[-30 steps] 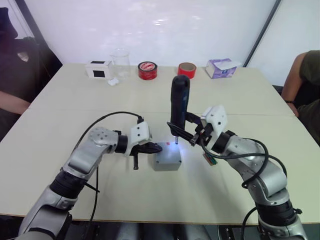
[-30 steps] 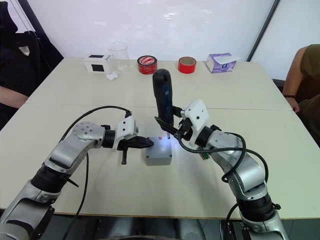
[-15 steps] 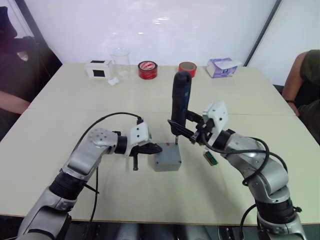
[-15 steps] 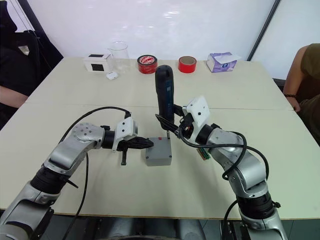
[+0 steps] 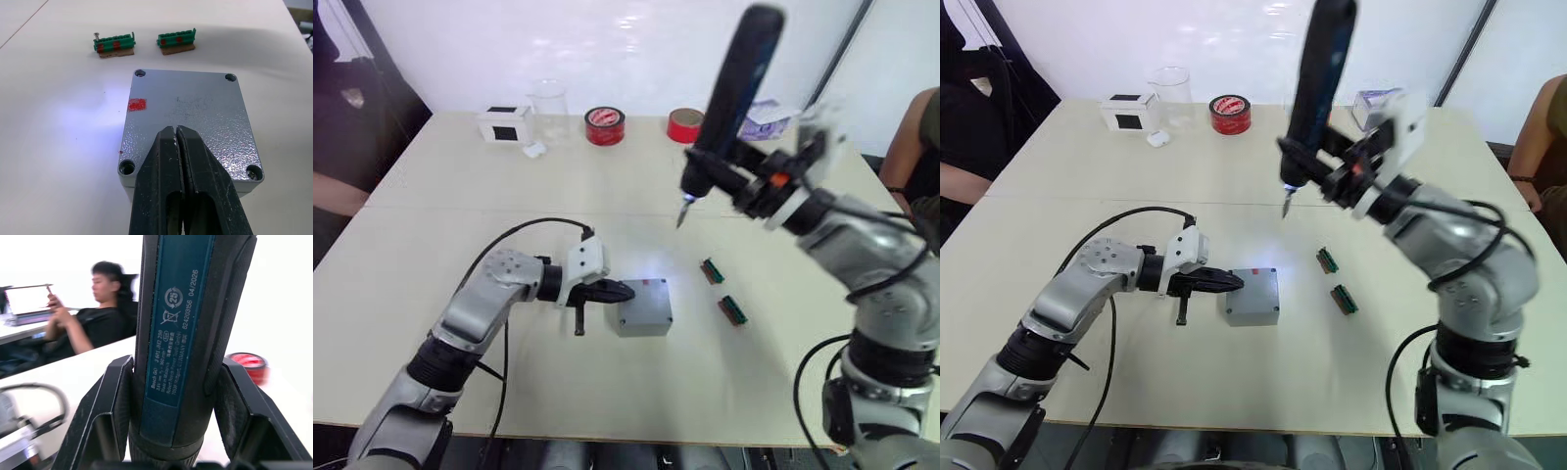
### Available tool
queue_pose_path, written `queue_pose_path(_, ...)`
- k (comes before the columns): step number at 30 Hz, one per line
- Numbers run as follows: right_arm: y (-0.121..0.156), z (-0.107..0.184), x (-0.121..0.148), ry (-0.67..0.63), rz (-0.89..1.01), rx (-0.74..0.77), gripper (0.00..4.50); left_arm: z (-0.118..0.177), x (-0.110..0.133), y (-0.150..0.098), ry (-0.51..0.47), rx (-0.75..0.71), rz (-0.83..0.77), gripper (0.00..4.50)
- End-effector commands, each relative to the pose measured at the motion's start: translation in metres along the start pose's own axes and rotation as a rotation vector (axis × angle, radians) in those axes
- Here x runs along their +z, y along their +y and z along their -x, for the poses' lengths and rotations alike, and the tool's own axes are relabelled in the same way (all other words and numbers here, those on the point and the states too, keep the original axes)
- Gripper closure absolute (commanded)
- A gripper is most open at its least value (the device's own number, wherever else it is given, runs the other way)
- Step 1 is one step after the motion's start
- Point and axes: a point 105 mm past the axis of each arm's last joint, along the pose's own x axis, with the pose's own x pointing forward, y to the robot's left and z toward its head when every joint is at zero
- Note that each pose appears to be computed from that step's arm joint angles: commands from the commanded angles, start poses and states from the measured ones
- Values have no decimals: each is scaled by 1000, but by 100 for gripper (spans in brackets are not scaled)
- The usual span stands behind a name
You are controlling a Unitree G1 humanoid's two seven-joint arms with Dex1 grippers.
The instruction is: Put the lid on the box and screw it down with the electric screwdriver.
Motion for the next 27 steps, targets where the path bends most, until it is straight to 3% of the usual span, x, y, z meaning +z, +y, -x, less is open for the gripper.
queue_pose_path(1, -40, 20, -11, 206, 37, -213, 266, 12, 32, 1, -79, 5, -77, 450)
queue_pose_path(4, -56, 32, -22, 348, 34, -302, 266, 17, 41, 0, -99, 4, -93, 450)
queue_pose_path(8, -78, 61, -46, 668, 28, -400, 266, 30, 55, -2, -145, 3, -106, 450)
queue_pose_path(13, -99, 90, -69, 918, -14, -524, 266, 36, 65, -6, -176, -1, -110, 450)
queue_pose_path(20, -105, 105, -105, 1089, -126, -524, 266, 43, 79, -4, -231, 20, -107, 450)
queue_pose_path(27, -104, 104, -128, 1144, -176, -526, 266, 44, 86, -8, -242, 18, -103, 450)
